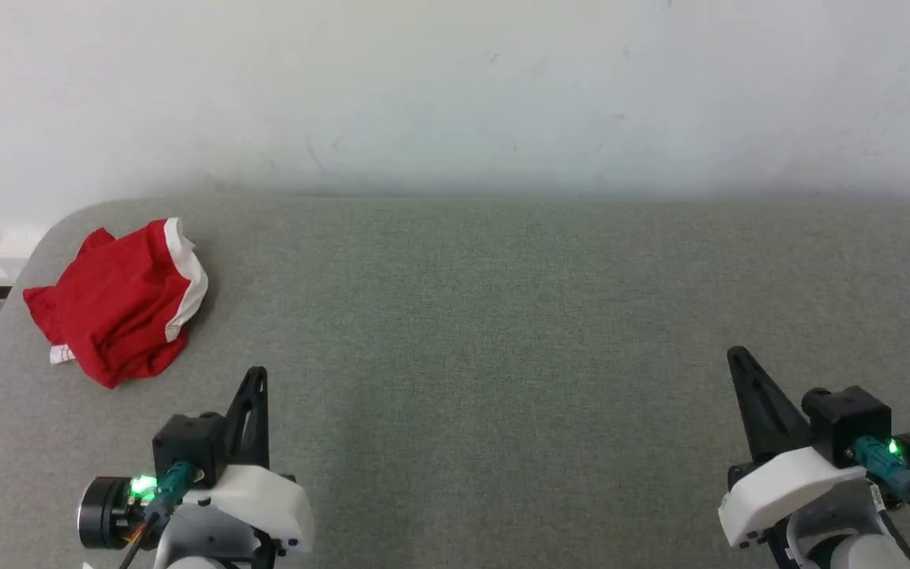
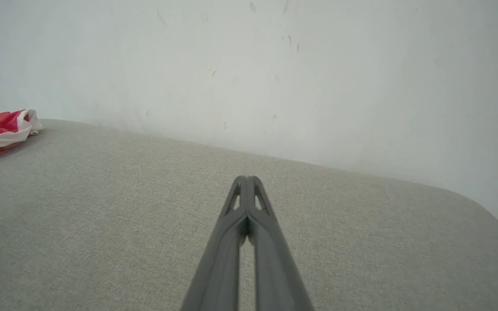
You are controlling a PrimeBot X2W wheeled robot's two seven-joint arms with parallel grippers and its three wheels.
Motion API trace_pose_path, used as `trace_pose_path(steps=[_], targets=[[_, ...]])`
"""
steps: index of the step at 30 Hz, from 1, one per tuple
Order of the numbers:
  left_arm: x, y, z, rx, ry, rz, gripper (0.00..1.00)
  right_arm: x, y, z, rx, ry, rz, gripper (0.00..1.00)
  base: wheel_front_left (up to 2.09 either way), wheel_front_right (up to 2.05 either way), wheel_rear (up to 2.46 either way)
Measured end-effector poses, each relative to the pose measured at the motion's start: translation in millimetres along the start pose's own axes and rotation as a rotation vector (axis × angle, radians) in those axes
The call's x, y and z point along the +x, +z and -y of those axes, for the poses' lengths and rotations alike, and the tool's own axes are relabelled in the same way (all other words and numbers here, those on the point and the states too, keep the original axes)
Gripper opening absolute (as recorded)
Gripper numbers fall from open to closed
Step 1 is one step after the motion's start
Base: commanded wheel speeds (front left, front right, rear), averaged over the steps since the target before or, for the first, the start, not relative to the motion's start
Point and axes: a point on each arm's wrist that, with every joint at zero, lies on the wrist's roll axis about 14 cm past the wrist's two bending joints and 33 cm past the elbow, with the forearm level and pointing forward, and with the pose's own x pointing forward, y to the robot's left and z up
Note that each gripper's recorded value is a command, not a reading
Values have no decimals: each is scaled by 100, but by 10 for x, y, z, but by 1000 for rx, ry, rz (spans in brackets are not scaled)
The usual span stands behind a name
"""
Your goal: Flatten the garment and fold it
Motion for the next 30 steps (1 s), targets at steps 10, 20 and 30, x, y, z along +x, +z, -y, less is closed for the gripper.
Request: trace_pose_path(steps=[10, 20, 30], targets=[[0, 0, 0, 0, 0, 0, 0, 0, 0, -1, 0, 0, 0, 0, 0, 0, 0], [0, 0, 0, 0, 0, 0, 0, 0, 0, -1, 0, 0, 0, 0, 0, 0, 0], [0, 0, 0, 0, 0, 0, 0, 0, 0, 0, 0, 0, 0, 0, 0, 0, 0]])
